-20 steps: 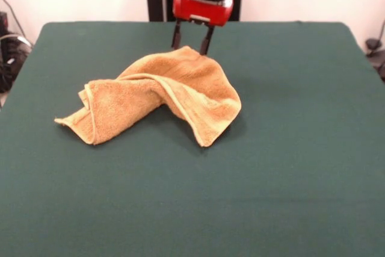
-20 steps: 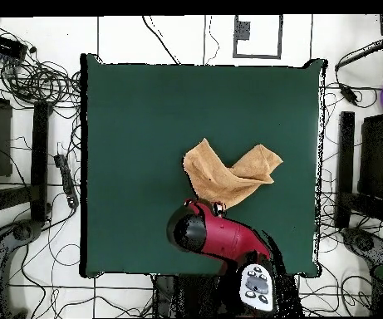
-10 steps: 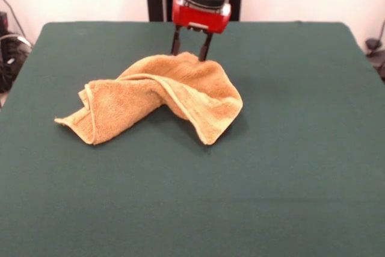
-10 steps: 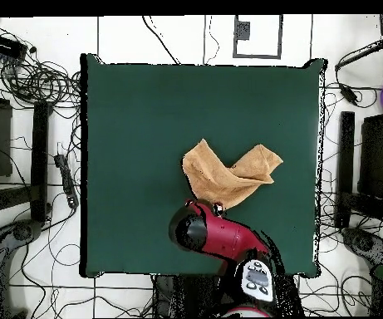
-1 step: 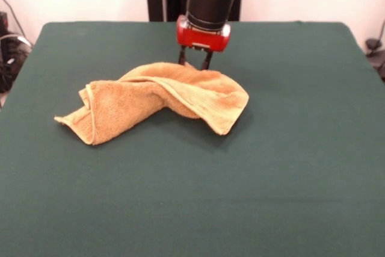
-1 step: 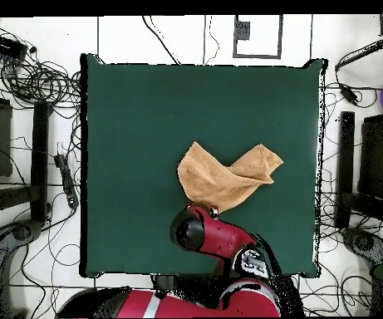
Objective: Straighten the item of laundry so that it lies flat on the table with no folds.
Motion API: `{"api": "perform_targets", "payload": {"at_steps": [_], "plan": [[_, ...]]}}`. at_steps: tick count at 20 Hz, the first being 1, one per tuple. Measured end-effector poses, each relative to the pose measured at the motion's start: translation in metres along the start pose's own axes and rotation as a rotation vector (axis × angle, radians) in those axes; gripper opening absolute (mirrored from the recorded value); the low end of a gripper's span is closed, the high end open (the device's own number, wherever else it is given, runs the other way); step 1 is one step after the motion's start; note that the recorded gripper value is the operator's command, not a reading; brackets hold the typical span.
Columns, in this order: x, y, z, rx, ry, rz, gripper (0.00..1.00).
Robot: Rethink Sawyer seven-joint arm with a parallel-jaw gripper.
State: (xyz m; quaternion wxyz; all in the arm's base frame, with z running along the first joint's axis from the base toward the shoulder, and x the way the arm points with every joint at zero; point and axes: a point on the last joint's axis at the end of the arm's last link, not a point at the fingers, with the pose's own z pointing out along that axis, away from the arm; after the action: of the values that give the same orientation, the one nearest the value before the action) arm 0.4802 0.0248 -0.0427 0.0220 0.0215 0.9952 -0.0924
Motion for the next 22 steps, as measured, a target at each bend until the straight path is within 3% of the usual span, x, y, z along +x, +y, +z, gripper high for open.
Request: {"api": "perform_targets", "payload": {"at_steps": [16,22], "plan": [[-0.001,0.004,-0.002,-0.004,0.008,0.053,0.00],[0.011,0.024,-0.015,-0.006,0.029,0.116,0.00]]}}
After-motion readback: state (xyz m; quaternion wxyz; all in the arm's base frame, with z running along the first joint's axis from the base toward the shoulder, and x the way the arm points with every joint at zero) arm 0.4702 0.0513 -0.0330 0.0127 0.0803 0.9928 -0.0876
